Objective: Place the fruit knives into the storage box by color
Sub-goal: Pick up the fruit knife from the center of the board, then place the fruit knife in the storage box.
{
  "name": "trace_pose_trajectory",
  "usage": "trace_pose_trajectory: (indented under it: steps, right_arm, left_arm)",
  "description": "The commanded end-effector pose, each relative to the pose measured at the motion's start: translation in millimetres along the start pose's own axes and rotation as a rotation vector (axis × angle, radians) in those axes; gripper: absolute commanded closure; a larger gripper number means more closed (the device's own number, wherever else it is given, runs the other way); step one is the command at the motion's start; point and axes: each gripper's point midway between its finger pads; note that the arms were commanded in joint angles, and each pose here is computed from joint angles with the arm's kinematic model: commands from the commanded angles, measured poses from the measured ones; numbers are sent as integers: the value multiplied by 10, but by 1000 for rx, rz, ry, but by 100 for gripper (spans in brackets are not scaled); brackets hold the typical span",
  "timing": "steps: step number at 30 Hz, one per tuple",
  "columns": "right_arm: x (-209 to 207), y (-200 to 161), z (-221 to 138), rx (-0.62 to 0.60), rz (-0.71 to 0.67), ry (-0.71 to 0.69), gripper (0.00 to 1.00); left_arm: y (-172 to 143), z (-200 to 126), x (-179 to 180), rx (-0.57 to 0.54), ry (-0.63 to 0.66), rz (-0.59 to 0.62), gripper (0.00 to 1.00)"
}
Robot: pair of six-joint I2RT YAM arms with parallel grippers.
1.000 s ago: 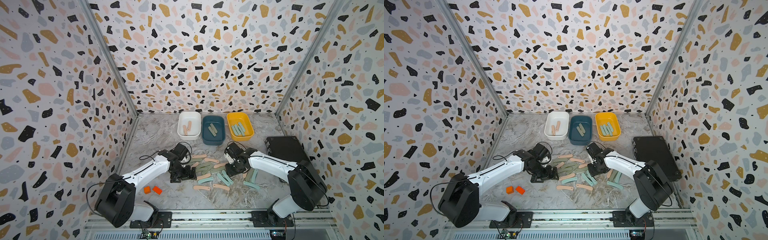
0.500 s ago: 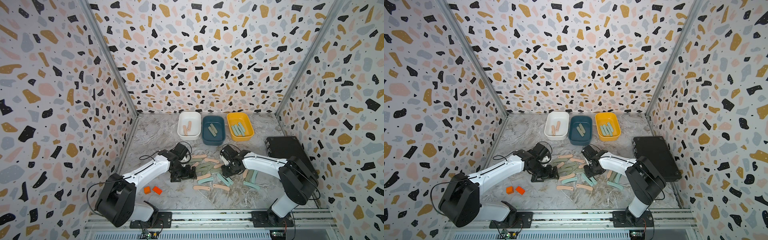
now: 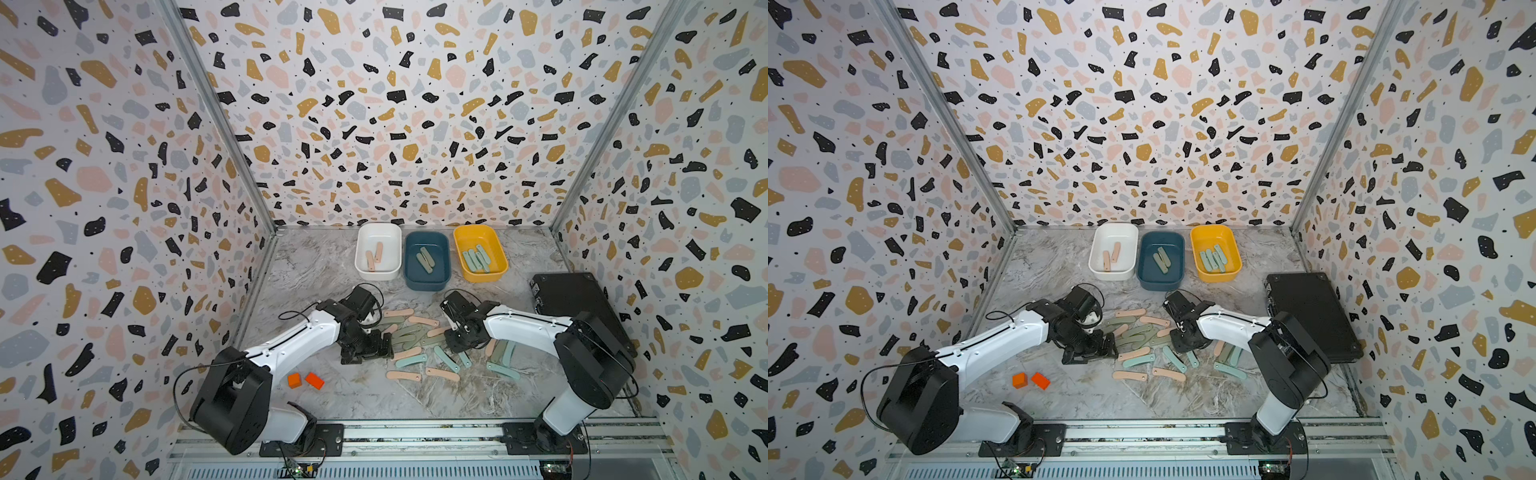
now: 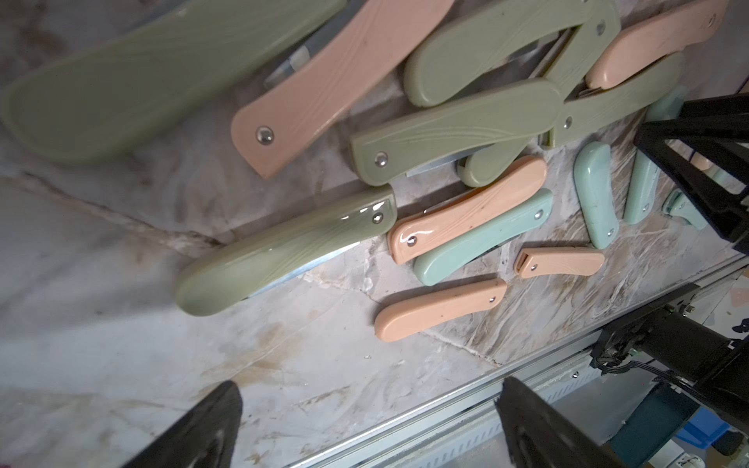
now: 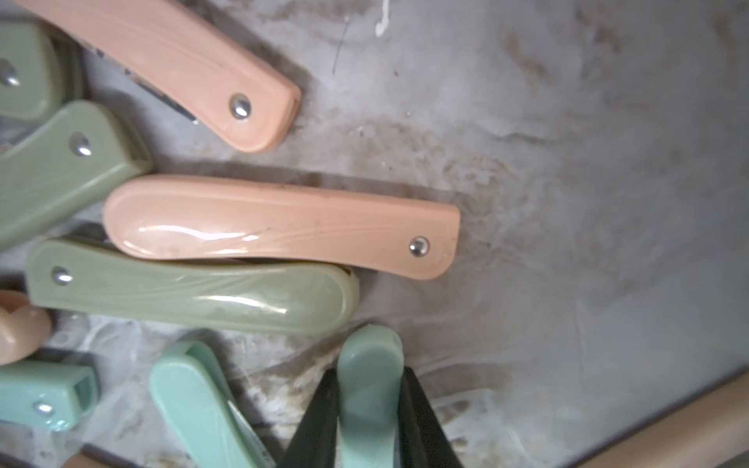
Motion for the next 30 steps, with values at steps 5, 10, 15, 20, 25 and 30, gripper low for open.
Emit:
trace_pose_trajectory:
  steps: [5, 10, 15, 20, 25, 30]
  right_arm:
    - [-355, 111, -396, -13, 28, -129, 82]
    - [-846, 719, -761, -120, 103, -141, 82]
    - [-1538, 1424, -1011, -230, 175, -196, 83]
    - [-2194, 1973, -964, -286, 225, -240, 83]
    - [-2565, 2271, -665, -284, 239, -244, 83]
    - [-2740, 2317, -275, -244, 256, -214, 80]
  left_arm:
    - [73, -165, -106, -49, -8, 41, 1]
    - [135, -192, -181, -49, -6, 61, 1]
    - [186, -157, -229, -29, 4, 76, 1]
    - [228, -130, -262, -9, 19, 94, 1]
    - [273, -125, -280, 4, 43, 114, 1]
    - [308, -116, -299, 7, 52, 123, 1]
Point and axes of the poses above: each gripper's point midway between its finger pads, its own z axis out along the fingers, its own x axis along the line the jaws close on, y = z × x, and after that the axes turned 15 degrees about -z, right-handed
